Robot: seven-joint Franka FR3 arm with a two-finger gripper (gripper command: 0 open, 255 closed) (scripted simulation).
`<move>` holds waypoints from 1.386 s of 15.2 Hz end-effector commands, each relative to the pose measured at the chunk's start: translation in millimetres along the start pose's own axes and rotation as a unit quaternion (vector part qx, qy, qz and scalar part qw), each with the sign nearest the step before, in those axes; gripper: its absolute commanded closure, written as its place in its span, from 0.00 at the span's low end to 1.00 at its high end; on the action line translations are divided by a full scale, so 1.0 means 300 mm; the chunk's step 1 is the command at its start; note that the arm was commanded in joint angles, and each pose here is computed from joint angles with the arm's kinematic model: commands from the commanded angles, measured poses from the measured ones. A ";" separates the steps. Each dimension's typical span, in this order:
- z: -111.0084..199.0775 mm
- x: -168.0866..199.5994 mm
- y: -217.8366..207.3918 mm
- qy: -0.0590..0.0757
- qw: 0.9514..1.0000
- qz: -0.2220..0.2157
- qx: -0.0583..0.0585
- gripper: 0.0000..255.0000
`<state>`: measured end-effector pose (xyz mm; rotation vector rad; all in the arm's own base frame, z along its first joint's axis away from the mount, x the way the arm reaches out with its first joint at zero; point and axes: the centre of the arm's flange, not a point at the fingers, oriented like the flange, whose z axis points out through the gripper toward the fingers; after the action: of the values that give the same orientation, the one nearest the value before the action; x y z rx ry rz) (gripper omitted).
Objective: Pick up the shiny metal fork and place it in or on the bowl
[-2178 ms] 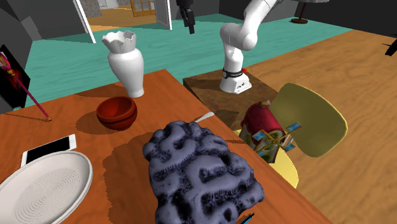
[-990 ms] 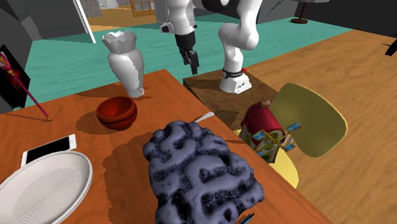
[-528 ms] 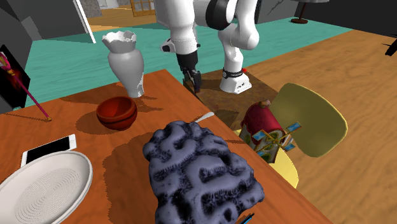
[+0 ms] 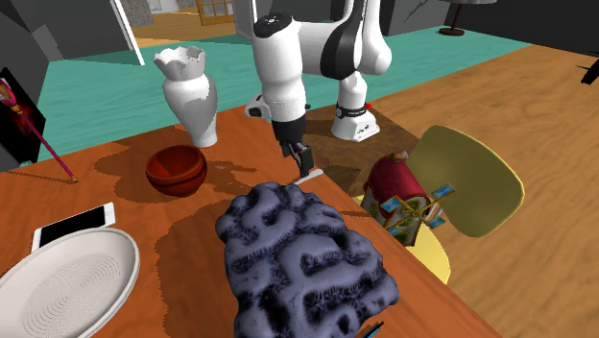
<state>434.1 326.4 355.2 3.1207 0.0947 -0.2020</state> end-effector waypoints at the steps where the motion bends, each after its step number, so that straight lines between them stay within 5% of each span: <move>1: 0.018 0.021 -0.047 0.001 1.000 -0.004 0.001 0.00; 8: 0.151 0.021 -0.047 0.001 1.000 -0.004 0.001 0.00; 16: 0.151 0.021 -0.047 0.001 1.000 -0.004 0.001 0.00; 17: 0.151 0.021 -0.047 0.001 1.000 -0.004 0.001 1.00; 21: 0.151 0.021 -0.048 0.001 1.000 -0.004 0.001 1.00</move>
<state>433.8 340.3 309.6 3.1241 0.1058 -0.1990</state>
